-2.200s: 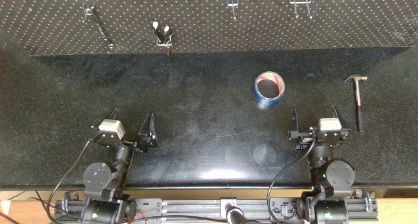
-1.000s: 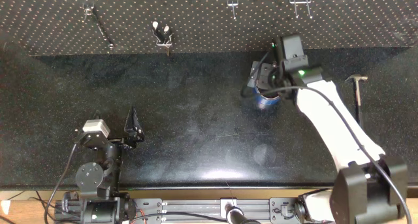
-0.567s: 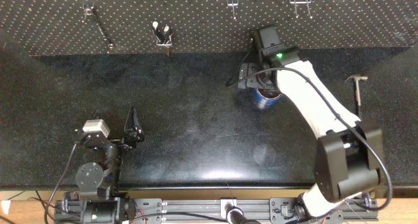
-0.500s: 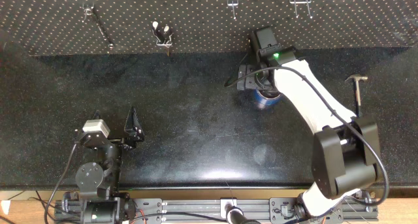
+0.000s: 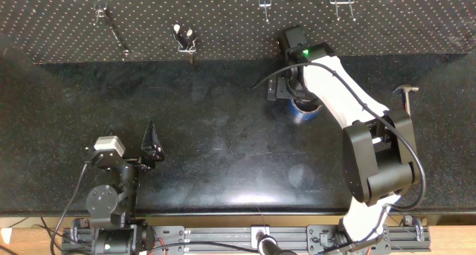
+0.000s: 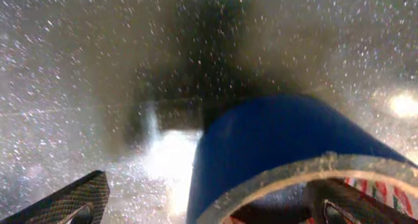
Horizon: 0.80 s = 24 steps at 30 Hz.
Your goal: Place Tools Onto Pegboard
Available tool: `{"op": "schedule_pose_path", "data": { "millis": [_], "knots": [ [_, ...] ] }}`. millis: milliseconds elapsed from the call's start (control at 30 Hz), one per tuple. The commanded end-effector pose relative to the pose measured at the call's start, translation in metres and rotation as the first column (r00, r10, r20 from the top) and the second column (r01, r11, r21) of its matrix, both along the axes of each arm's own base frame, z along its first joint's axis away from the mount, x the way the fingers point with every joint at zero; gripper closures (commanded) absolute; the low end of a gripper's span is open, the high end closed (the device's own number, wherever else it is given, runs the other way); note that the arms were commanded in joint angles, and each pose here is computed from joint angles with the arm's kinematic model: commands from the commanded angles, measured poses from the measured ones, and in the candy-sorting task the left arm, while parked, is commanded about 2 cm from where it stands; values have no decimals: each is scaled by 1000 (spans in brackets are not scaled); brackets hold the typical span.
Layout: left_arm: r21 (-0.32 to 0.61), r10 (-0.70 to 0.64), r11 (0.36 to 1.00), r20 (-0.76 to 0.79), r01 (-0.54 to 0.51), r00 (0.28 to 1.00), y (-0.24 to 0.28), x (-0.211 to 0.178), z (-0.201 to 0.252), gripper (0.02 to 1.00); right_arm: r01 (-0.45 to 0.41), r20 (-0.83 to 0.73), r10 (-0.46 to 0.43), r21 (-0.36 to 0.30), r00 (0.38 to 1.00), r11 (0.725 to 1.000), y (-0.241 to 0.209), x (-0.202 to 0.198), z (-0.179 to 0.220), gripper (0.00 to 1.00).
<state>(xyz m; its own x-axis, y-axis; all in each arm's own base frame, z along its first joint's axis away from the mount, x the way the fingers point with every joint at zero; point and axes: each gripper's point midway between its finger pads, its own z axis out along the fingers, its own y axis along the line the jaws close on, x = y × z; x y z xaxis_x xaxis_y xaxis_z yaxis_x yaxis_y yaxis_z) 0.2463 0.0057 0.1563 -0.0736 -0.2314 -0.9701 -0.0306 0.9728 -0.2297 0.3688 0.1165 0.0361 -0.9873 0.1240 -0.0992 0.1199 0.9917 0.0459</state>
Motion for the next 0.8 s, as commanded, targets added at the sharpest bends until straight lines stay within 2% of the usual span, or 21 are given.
{"op": "schedule_pose_path", "data": {
  "millis": [33, 500, 533, 567, 633, 733, 800],
  "knots": [
    [2, 8, 1000, 1, -8, 1000, 2, 0, 0, 23, 27, 19, -26, -9, 999, 1000, -3, 8, 2, 5],
    [2, 8, 1000, 1, -8, 1000, 2, 0, 0, 23, 6, -25, -6, -24, 1000, 1000, -1, 3, -14, 5],
    [2, 8, 1000, 1, -8, 1000, 2, 0, 0, 23, 5, -25, -6, -24, 1000, 1000, -1, 3, -14, 29],
    [2, 8, 1000, 1, -8, 1000, 2, 0, 0, 23, 5, -24, -6, -24, 1000, 1000, -1, 3, -14, 115],
    [2, 8, 1000, 1, -8, 1000, 2, 0, 0, 25, 5, -24, -6, -24, 1000, 1000, -1, 3, -14, 364],
    [2, 8, 1000, 1, -8, 1000, 2, 0, 0, 23, 5, -24, -6, -24, 1000, 1000, -1, 3, -14, 908],
    [2, 8, 1000, 1, -8, 1000, 2, 0, 0, 23, 5, -24, -6, -24, 1000, 1000, -1, 3, -14, 923]
  ]
}}
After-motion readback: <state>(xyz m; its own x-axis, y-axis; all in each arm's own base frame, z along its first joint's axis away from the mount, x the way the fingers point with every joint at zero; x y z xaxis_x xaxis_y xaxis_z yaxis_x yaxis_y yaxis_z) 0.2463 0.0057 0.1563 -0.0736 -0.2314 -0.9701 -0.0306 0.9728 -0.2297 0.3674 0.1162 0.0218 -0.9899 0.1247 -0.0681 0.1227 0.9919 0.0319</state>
